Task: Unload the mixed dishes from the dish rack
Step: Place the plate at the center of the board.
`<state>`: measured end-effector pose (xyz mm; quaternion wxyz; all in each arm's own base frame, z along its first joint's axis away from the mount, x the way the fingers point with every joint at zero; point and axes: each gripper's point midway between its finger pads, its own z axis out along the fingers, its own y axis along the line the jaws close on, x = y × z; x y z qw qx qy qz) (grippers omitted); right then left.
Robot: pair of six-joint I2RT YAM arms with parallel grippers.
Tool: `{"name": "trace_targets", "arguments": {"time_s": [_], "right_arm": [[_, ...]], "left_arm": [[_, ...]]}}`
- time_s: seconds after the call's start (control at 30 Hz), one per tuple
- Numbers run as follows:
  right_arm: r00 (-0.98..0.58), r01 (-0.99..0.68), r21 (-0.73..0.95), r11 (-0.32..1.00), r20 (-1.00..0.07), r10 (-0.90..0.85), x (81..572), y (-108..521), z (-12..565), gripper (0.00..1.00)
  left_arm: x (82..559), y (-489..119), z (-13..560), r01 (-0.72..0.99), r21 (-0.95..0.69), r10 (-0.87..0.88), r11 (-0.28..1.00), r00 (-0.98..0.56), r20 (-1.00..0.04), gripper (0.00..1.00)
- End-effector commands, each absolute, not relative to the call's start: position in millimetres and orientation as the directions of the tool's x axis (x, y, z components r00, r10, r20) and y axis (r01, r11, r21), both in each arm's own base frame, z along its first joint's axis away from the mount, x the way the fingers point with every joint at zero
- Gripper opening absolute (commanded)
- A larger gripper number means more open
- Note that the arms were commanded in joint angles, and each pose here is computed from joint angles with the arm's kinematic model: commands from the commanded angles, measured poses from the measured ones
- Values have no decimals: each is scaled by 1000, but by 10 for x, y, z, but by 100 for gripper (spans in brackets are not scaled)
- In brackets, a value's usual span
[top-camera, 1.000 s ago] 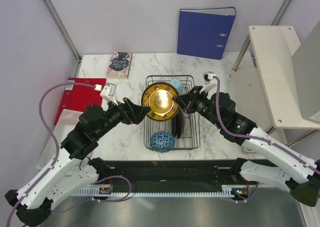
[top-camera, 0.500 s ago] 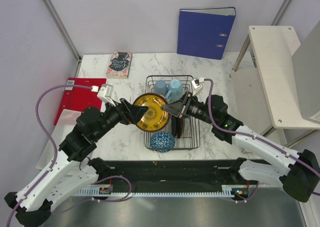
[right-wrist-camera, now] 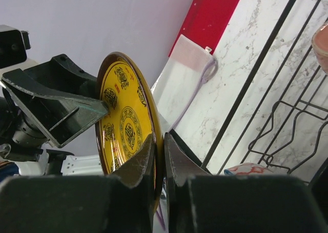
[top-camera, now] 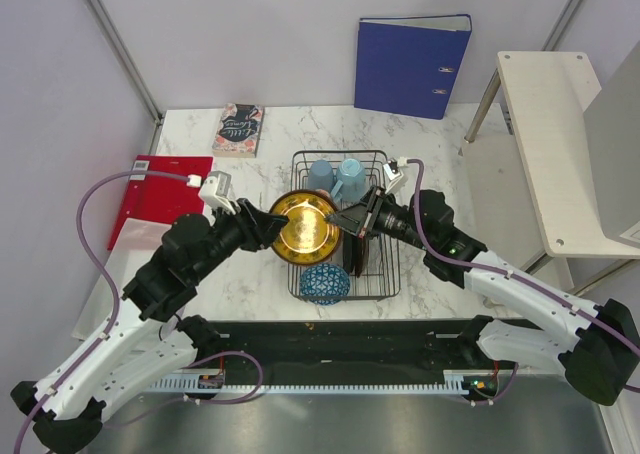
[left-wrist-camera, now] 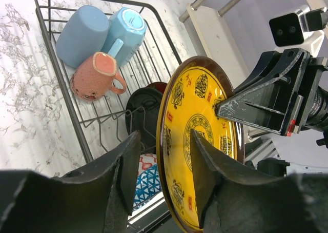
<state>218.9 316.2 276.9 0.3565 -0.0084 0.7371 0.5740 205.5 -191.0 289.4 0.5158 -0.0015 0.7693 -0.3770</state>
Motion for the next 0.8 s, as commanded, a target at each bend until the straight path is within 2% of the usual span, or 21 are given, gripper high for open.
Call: {"name": "trace_targets", "arguments": {"time_s": [0.0,0.1,0.2,0.23,0.6,0.63,0.67,0.77], "right_arm": [[-691,-480,817,320,-577,435,2221,3122,3098,0],[-686,-485,811,326,-584,434,2223,3113,3102,0],[-682,-488,808,330,-589,434,2229,3111,3112,0],[-683,-486,808,334,-590,432,2236,3112,3097,0],[-696,-495,804,330,-594,404,2217,3161,3084,0],[-696,-495,803,331,-595,403,2217,3160,3080,0],[-693,-499,800,333,-600,401,2216,3157,3079,0],[-682,-505,789,350,-613,399,2224,3134,3095,0]], "left_arm": [[2080,-1868,2843,352,-589,-407,727,-470,-783,49],[2077,-1858,2821,347,-587,-404,732,-473,-783,43],[2079,-1866,2799,345,-587,-400,732,-480,-781,28],[2075,-1871,2784,345,-585,-396,734,-483,-781,27],[2094,-1978,2634,348,-584,-359,733,-531,-767,31],[2094,-1987,2630,349,-584,-357,733,-534,-767,20],[2100,-1987,2636,349,-585,-359,733,-532,-767,2],[2103,-1991,2648,354,-580,-354,733,-530,-771,2]]}}
